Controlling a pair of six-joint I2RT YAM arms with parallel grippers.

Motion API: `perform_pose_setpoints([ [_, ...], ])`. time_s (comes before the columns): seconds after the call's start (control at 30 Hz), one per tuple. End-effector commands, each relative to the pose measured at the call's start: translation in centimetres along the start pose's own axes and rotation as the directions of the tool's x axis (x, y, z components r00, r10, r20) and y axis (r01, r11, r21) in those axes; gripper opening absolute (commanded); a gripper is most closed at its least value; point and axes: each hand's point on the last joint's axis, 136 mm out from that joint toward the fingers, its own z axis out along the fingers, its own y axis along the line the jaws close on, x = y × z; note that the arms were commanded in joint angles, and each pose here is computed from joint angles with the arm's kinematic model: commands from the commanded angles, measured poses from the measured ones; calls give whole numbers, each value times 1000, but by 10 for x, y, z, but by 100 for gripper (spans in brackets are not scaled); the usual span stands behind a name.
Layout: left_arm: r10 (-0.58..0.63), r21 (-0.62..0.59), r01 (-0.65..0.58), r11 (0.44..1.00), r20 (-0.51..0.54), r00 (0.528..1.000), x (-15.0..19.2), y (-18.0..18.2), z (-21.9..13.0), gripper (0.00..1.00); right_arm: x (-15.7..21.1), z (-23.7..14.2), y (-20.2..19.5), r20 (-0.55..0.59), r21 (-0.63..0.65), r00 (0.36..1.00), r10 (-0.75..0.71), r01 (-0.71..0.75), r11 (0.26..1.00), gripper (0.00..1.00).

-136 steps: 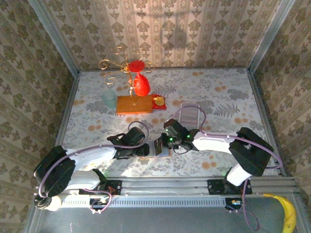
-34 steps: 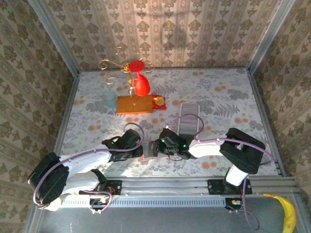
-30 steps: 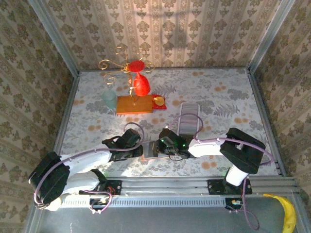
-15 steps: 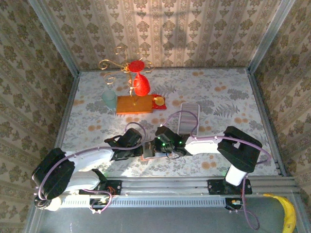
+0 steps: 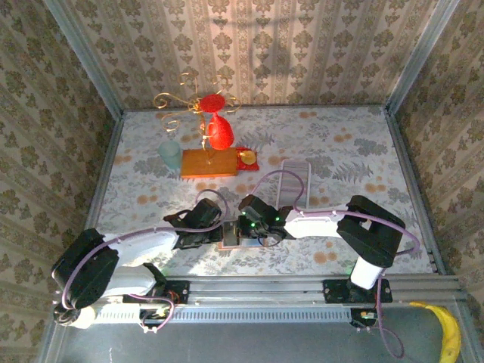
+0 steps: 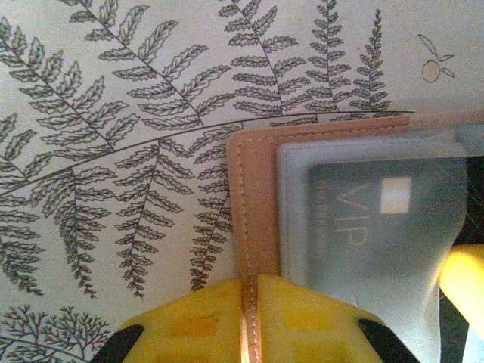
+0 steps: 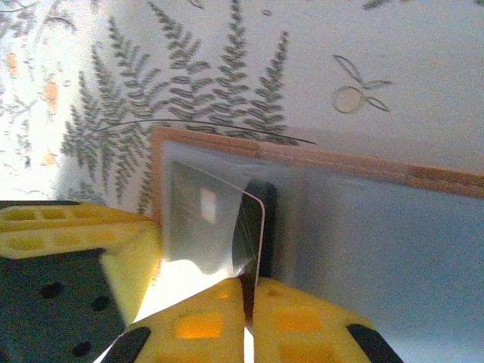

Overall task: Put the credit cards into the card holder
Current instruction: Insert the credit card into the card slot, then flip over the card slot in the card holder.

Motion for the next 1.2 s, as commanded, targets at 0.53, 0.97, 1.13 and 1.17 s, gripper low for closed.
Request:
perform_pose_setpoints([
  [0.53, 2, 21, 0, 1000, -68, 998, 19, 4, 13, 14, 7, -32, -27, 4, 200, 1000, -9, 8, 980, 37],
  [0.97, 10, 23, -9, 1000, -77, 997, 22, 3, 12, 14, 29, -42, -60, 26, 299, 999, 23, -30, 954, 47],
  [1.13, 11, 20, -9, 1000, -79, 997, 24, 3, 13, 14, 38, -34, -69, -4, 336, 1000, 25, -22, 942, 49],
  [1.17, 11, 23, -10, 1000, -77, 997, 24, 2, 12, 14, 40, -33, -70, -10, 341, 1000, 27, -22, 940, 49],
])
